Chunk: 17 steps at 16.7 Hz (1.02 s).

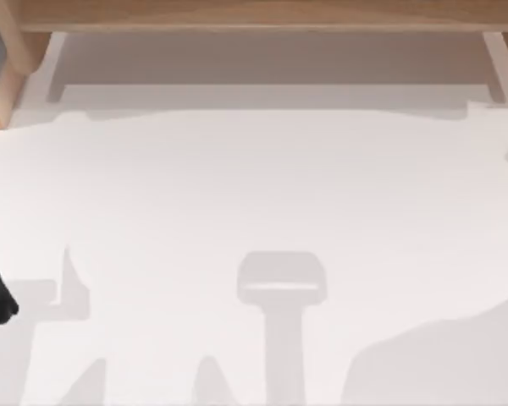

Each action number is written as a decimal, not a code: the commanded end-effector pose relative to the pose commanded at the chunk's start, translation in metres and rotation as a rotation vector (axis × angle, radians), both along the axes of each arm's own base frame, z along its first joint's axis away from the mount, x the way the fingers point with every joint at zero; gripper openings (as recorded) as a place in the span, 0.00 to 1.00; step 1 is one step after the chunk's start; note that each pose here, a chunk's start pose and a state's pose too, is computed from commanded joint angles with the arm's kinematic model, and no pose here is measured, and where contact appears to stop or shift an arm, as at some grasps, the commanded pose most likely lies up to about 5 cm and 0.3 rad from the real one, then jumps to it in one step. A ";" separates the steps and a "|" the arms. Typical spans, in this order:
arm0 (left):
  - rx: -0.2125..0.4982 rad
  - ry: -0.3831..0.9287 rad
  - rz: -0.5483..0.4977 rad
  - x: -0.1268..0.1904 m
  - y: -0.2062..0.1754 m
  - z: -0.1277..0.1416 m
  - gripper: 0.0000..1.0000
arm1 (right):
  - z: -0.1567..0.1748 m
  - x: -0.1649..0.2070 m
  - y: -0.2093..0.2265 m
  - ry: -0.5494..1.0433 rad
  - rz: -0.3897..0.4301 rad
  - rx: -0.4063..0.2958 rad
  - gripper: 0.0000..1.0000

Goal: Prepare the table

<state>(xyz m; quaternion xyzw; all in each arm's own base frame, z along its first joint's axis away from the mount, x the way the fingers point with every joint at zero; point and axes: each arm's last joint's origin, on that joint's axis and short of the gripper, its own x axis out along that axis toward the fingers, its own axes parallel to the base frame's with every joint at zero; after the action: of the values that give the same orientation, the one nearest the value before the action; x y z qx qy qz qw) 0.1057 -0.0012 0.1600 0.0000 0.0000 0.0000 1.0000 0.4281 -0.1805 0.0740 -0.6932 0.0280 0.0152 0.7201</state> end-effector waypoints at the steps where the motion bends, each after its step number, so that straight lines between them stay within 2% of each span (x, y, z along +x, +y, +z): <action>1: 0.000 0.000 0.000 0.000 0.000 0.000 1.00 | 0.000 0.000 0.000 0.000 0.000 0.000 1.00; 3: 0.000 0.000 0.000 0.000 0.000 0.000 1.00 | 0.004 -0.003 0.005 0.020 -0.001 0.038 1.00; 6: 0.000 0.000 0.000 0.000 0.000 0.000 1.00 | 0.028 -0.010 0.022 0.067 -0.013 0.171 1.00; 8: 0.000 0.000 0.000 0.000 0.000 0.000 1.00 | 0.064 -0.015 0.035 0.057 -0.028 0.288 1.00; 11: 0.000 0.000 0.000 0.000 0.000 0.000 1.00 | 0.150 -0.033 0.060 -0.057 -0.029 0.440 1.00; 14: 0.000 0.000 0.000 0.000 0.000 0.000 1.00 | 0.237 -0.086 0.095 -0.189 -0.003 0.556 1.00; 17: 0.000 0.000 0.000 0.000 0.000 0.000 1.00 | 0.281 -0.166 0.127 -0.257 0.017 0.695 1.00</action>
<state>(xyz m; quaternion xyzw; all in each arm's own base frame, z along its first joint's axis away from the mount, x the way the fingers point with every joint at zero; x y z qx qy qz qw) 0.1057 -0.0012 0.1600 0.0000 0.0000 0.0000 1.0000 0.2619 -0.0536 0.3547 -0.4036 -0.0750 -0.0575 0.9101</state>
